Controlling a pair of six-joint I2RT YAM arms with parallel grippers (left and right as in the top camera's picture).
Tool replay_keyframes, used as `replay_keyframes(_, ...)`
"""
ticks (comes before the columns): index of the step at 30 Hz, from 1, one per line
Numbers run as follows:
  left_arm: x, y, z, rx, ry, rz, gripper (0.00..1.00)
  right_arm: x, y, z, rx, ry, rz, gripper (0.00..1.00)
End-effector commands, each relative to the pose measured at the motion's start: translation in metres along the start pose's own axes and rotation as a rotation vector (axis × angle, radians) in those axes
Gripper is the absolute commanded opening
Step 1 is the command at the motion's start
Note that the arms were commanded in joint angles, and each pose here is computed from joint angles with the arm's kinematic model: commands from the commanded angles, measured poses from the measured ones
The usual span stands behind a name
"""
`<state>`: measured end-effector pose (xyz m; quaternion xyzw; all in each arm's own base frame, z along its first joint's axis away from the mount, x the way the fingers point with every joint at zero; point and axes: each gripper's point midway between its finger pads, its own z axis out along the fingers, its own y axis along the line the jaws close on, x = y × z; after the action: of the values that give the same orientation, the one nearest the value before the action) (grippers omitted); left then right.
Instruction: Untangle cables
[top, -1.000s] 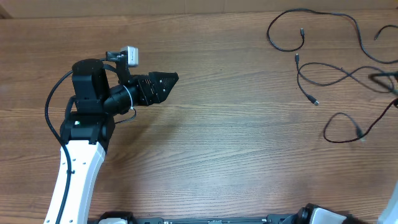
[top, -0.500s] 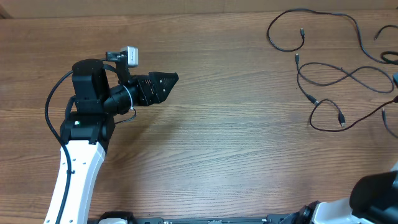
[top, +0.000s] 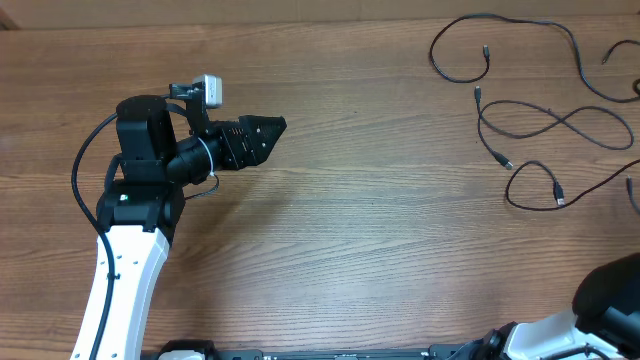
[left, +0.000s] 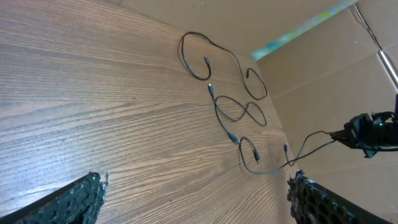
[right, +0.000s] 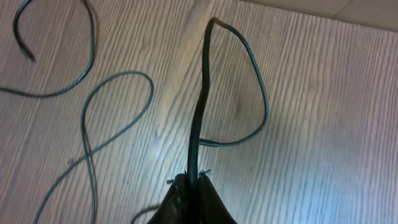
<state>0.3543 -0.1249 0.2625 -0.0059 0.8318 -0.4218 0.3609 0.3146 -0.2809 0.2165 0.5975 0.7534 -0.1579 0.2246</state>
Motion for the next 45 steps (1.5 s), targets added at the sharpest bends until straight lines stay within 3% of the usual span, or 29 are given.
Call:
replay_keyframes(1,-0.005,-0.002,-0.001,-0.002,-0.009,0.027,0.97,-0.002,-0.009,0.022,0.037,0.022,0.017,0.04)
replay_keyframes(21,-0.005,-0.002,-0.001,-0.002,-0.01,0.028,0.97,0.027,-0.006,0.096,0.107,0.148,-0.008,0.04)
replay_keyframes(33,-0.005,-0.002,-0.001,-0.002,-0.01,0.028,0.98,0.066,0.0,0.134,0.116,0.299,-0.036,0.11)
replay_keyframes(38,-0.005,-0.003,-0.001,-0.001,-0.01,0.028,0.98,0.076,-0.003,0.145,0.134,0.327,-0.045,0.2)
replay_keyframes(43,-0.006,-0.002,-0.001,-0.002,-0.01,0.028,0.98,0.083,-0.001,0.149,0.115,0.351,-0.073,0.66)
replay_keyframes(45,-0.006,-0.002,-0.001,-0.002,-0.011,0.028,0.98,0.087,0.008,0.149,0.051,0.377,-0.135,0.71)
